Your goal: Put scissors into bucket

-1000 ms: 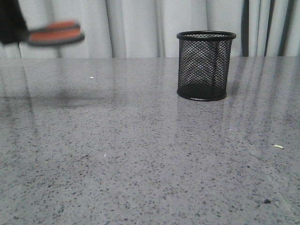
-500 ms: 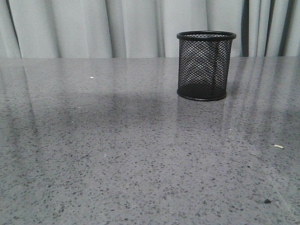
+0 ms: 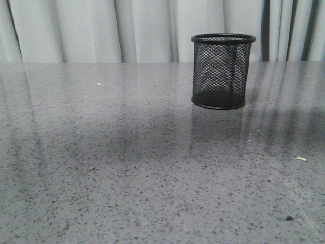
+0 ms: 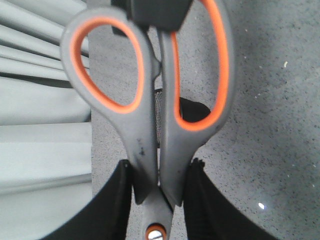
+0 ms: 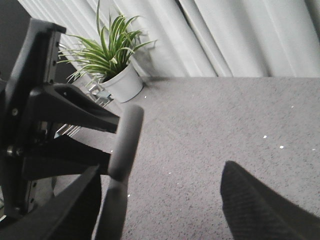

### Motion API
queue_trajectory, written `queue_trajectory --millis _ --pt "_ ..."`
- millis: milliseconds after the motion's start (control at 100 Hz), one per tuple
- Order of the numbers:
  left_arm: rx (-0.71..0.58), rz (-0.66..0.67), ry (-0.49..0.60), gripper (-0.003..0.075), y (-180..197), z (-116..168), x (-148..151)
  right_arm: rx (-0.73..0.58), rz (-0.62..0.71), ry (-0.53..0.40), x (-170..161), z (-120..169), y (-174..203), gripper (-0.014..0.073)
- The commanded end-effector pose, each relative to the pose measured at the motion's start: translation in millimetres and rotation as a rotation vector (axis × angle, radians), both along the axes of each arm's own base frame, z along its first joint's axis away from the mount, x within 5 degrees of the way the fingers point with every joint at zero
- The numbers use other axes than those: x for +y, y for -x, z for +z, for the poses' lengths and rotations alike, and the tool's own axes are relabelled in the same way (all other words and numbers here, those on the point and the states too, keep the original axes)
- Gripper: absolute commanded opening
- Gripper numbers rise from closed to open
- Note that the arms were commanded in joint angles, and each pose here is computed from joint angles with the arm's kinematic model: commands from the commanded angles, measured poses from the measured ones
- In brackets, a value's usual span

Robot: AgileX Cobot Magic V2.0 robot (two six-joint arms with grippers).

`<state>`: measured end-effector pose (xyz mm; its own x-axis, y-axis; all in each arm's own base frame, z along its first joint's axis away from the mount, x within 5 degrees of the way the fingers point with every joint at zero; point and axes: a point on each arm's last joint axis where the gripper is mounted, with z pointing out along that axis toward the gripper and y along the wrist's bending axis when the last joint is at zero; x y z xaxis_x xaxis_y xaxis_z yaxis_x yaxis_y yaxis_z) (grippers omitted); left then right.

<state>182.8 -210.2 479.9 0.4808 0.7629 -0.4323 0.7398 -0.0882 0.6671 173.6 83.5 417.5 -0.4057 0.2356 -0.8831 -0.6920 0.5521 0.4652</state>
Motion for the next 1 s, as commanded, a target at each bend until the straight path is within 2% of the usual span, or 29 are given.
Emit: queue_trajectory --millis 0,130,200,270,320,330,410,510,680,750,830,990 --pt "-0.073 -0.002 0.141 -0.0019 9.9 24.7 3.4 -0.030 0.043 -0.055 2.7 14.8 -1.2 0.0456" --pt "-0.064 -0.008 0.153 -0.0019 10.3 24.7 2.0 -0.023 0.107 -0.053 6.8 17.4 -7.5 0.0454" --pt "-0.054 -0.014 0.160 -0.0019 10.7 24.4 1.0 -0.020 0.117 -0.056 7.7 18.8 -10.9 0.0407" --pt "-0.043 -0.020 0.168 -0.0019 11.4 24.4 0.1 -0.017 0.119 -0.056 8.0 19.0 -13.3 0.0286" --pt "-0.035 -0.025 0.176 -0.0019 12.2 24.5 -0.5 -0.018 0.119 -0.054 8.0 18.8 -14.0 0.0169" --pt "-0.033 -0.026 0.177 -0.0019 12.4 24.6 -0.6 -0.020 0.119 -0.053 8.0 18.8 -14.0 0.0113" --pt "-0.006 -0.042 0.201 -0.0013 14.7 25.1 -2.3 -0.022 0.117 -0.052 8.0 18.8 -14.1 -0.0072" --pt "0.016 -0.051 0.212 0.0062 16.4 25.0 -3.2 -0.022 0.117 -0.052 8.0 18.8 -14.1 -0.0066" --pt "0.036 -0.015 0.219 0.0311 14.7 24.5 -1.9 -0.022 0.113 -0.052 7.5 18.8 -14.5 -0.0066" --pt "0.049 0.036 0.230 0.0384 13.7 25.5 1.5 -0.023 0.104 -0.051 7.1 18.8 -15.2 -0.0066" --pt "0.092 0.140 0.272 0.0414 12.7 27.9 7.9 -0.036 0.081 -0.028 5.9 19.9 -16.6 -0.0065" --pt "0.068 0.377 0.324 0.0414 6.8 35.5 29.4 -0.086 -0.002 0.070 0.9 29.1 -20.0 -0.0061"
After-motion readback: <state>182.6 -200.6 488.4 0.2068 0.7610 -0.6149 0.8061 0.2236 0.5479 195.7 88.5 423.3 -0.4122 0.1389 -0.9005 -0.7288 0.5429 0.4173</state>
